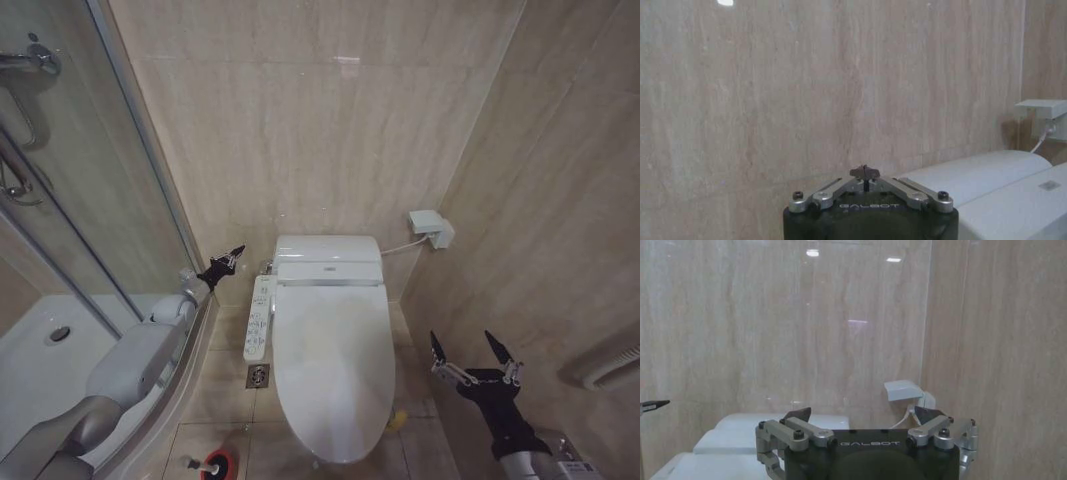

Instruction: Open the toilet lid, clean the toilet bowl with a toilet brush, close the toilet lid, and flush.

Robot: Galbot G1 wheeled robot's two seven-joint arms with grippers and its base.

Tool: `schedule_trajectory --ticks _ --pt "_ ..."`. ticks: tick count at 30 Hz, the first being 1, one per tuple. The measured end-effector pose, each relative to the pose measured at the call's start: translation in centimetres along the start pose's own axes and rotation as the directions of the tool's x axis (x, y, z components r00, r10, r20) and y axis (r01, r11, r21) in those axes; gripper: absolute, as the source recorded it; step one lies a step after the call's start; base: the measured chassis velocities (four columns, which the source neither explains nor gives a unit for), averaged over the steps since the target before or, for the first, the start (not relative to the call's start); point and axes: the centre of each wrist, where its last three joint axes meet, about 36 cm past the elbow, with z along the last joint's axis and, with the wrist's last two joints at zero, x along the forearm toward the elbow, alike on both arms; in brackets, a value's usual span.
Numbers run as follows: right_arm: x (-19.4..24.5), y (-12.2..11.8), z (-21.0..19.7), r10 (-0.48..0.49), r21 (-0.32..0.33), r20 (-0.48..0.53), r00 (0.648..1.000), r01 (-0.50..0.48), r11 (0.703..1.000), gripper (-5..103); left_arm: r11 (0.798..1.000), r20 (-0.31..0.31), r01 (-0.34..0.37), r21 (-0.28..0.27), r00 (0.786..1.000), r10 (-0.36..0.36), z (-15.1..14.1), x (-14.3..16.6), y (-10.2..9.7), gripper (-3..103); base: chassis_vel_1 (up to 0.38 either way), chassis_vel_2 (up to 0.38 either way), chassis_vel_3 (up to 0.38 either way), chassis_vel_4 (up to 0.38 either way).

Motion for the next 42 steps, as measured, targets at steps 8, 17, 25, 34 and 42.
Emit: schedule_trajectory --ticks 8,17,25,34,42 --pt "0.0 0.0 0.0 0.000 0.000 0.000 1.000 0.000 1.000 100 1.000 -0.007 -0.002 0.002 1.000 0.002 0.4 0.2 0.2 0 -0.023 0.014 0.019 -0.013" --pt "0.0 0.0 0.0 0.000 0.000 0.000 1.000 0.000 1.000 100 1.000 -0.009 -0.014 -0.004 1.000 0.014 0.6 0.5 0.4 0 -0.069 0.062 0.063 -0.072" --pt "0.0 0.0 0.0 0.000 0.000 0.000 1.000 0.000 1.000 100 1.000 -0.021 -0.028 0.003 0.999 0.028 1.5 1.0 0.0 0 -0.074 0.084 0.078 -0.073" --pt "0.0 0.0 0.0 0.000 0.000 0.000 1.000 0.000 1.000 100 0.998 -0.050 -0.068 0.014 0.996 0.069 3.0 1.9 -0.3 0 -0.002 0.012 0.009 -0.005" --pt "0.0 0.0 0.0 0.000 0.000 0.000 1.000 0.000 1.000 100 0.994 -0.078 -0.110 0.018 0.991 0.111 4.2 2.4 -0.9 0 0.000 0.000 0.000 0.000"
